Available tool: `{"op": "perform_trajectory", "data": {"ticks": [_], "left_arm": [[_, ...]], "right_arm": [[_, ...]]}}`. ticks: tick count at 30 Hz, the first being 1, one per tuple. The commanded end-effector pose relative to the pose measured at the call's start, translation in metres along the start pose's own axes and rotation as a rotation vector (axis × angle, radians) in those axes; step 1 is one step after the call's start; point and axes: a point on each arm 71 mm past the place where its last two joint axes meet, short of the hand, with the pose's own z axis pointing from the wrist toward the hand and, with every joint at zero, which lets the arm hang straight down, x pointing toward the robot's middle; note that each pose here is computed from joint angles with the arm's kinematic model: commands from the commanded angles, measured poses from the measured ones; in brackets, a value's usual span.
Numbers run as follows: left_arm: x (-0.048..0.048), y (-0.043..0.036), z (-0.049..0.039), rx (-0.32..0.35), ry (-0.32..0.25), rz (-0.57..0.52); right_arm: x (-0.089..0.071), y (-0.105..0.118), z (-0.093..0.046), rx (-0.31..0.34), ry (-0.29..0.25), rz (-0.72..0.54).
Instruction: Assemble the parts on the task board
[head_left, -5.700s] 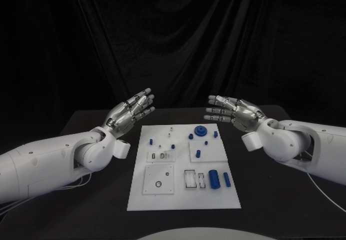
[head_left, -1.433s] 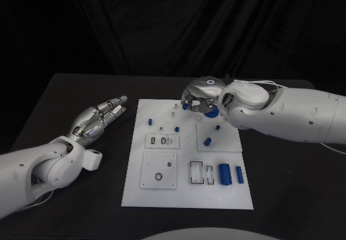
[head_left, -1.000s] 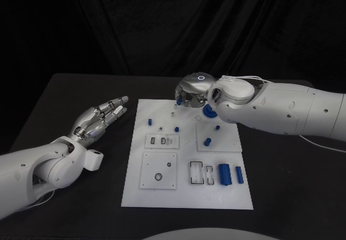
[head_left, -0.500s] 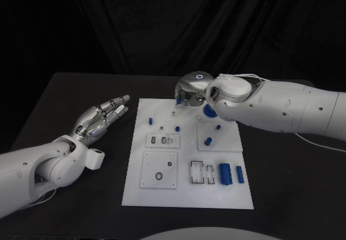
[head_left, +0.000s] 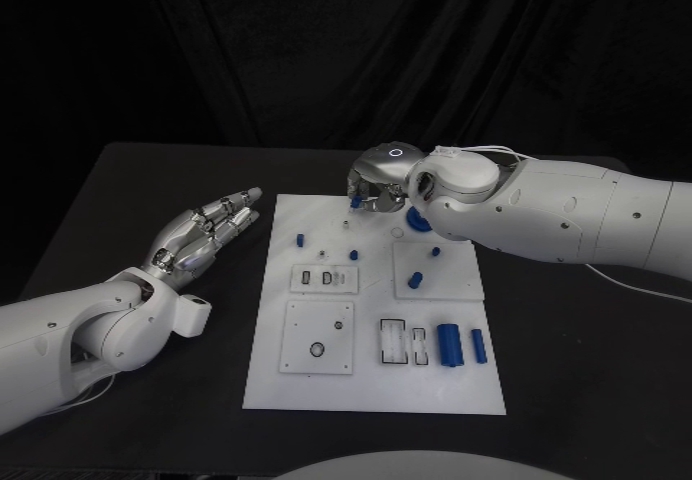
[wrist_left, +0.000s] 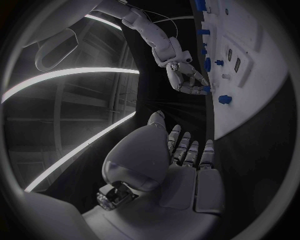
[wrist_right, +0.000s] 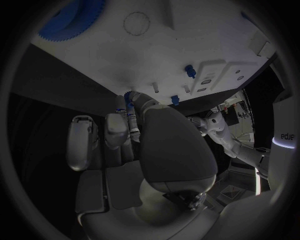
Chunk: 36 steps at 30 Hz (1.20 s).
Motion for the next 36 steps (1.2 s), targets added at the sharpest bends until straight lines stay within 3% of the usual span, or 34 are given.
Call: {"op": "perform_trajectory", "data": {"ticks": [1,23,33,36], "left_arm": [[0.0011,-0.0136,0.0004,0.186,0.012,-0.008],[-0.0024,-0.0117,0.0004,0.173,0.01,-0.005],[-0.0041,-0.0106,0.001,0.168,0.012,-0.006],[-0.005,-0.0106,0.0007,0.168,0.01,-0.004]], "right_arm": [[0.003,0.001,0.0,0.004,0.016,-0.006],[0.009,0.004,0.004,0.012,0.046,-0.007],[0.014,-0.002,0.003,0.077,0.115,-0.017],[0.014,-0.006,0.002,0.086,0.104,-0.016]]}}
